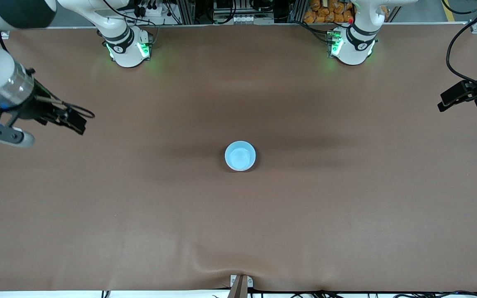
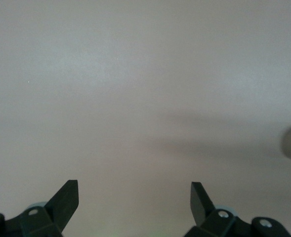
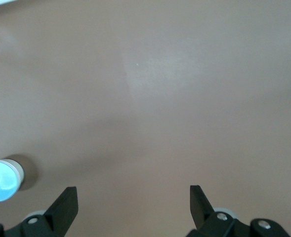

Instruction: Stack pink and blue bowls on white bowl

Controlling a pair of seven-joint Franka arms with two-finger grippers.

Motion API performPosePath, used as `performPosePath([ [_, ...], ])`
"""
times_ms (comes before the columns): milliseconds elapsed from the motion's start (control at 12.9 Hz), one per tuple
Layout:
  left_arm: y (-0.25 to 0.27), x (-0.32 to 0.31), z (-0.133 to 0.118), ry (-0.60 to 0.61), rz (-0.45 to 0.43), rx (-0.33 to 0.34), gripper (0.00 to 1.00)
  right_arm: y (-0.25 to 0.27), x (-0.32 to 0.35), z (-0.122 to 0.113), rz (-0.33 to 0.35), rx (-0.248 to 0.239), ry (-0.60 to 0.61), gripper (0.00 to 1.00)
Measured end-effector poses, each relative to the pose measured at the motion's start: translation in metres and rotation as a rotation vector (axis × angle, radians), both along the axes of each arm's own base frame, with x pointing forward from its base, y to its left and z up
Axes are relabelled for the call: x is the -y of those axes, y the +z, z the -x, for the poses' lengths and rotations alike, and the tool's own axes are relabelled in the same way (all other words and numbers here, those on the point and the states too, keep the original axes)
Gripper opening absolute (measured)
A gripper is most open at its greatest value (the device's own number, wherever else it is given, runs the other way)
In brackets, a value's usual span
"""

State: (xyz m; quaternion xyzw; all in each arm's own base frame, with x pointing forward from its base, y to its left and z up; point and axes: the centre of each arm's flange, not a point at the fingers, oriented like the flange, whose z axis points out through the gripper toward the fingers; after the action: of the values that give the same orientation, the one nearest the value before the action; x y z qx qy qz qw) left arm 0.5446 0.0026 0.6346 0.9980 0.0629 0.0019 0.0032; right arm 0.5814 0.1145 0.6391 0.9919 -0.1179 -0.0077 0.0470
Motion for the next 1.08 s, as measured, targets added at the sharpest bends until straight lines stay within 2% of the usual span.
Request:
performPosePath([
  [154,0.003,-0.001,0.0,0.0,0.0,0.006,1.0,-0.006,0.024,0.011,0.009,-0.009,0.056,1.0],
  [309,0.004,-0.004,0.0,0.004,0.0,0.01,1.0,-0.016,0.045,0.019,0.004,0.01,0.065,1.0],
  [541,0.005,-0.005,0.0,0.006,0.0,0.011,1.0,-0.02,0.056,0.038,0.01,0.013,0.087,1.0],
  [927,0.004,-0.002,0.0,-0.001,0.0,0.01,1.0,-0.005,0.087,0.036,-0.025,0.068,0.123,1.0],
  [1004,0.004,0.0,0.0,-0.004,0.0,0.01,1.0,-0.001,0.085,0.036,-0.04,0.078,0.124,1.0],
  [1081,0.004,0.002,0.0,-0.009,0.0,0.01,1.0,0.002,0.081,0.036,-0.09,0.085,0.121,1.0],
])
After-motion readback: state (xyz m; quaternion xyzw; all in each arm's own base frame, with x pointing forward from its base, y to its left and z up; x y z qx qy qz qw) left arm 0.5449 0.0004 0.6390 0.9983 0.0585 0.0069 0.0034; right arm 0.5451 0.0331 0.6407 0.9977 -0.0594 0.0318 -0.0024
